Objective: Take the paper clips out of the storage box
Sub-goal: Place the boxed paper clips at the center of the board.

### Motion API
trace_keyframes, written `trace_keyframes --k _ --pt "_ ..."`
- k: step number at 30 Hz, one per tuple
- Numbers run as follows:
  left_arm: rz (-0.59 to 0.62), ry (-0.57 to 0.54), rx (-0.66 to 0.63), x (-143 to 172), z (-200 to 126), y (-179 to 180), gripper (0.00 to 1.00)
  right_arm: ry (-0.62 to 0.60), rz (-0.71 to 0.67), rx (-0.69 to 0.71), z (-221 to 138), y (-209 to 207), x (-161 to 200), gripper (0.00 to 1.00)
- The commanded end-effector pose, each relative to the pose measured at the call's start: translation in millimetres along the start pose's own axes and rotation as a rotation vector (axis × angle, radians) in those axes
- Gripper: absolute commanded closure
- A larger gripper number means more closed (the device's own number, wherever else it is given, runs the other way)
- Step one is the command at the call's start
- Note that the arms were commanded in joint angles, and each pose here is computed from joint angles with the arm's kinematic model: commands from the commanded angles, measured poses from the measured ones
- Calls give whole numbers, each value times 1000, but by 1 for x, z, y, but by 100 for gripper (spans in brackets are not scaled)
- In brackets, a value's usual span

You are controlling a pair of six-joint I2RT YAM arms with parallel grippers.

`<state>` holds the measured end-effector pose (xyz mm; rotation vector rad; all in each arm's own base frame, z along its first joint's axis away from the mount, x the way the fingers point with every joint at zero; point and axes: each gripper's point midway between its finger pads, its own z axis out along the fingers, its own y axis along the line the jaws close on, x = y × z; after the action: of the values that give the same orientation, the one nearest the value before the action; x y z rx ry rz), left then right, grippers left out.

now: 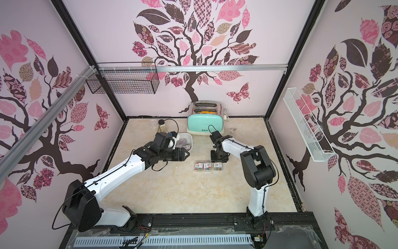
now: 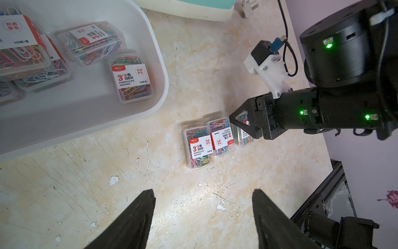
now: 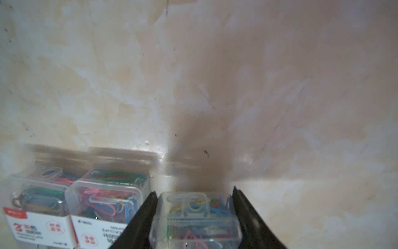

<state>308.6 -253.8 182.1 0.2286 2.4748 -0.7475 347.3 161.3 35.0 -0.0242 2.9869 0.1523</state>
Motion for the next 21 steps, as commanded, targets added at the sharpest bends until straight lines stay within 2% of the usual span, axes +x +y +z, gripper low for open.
trace_keyframes --k 1,7,12,21 --pt "15 -9 11 -7 0 -4 23 -2 17 -10 7 4 -9 53" --pt "15 -7 10 -6 1 -5 23 -13 19 -11 3 5 -13 47" --pt "14 -7 10 -7 2 -4 23 -15 19 -17 2 6 -15 37" --pt "13 -8 14 -7 2 -5 23 -46 27 -13 -12 5 -19 36"
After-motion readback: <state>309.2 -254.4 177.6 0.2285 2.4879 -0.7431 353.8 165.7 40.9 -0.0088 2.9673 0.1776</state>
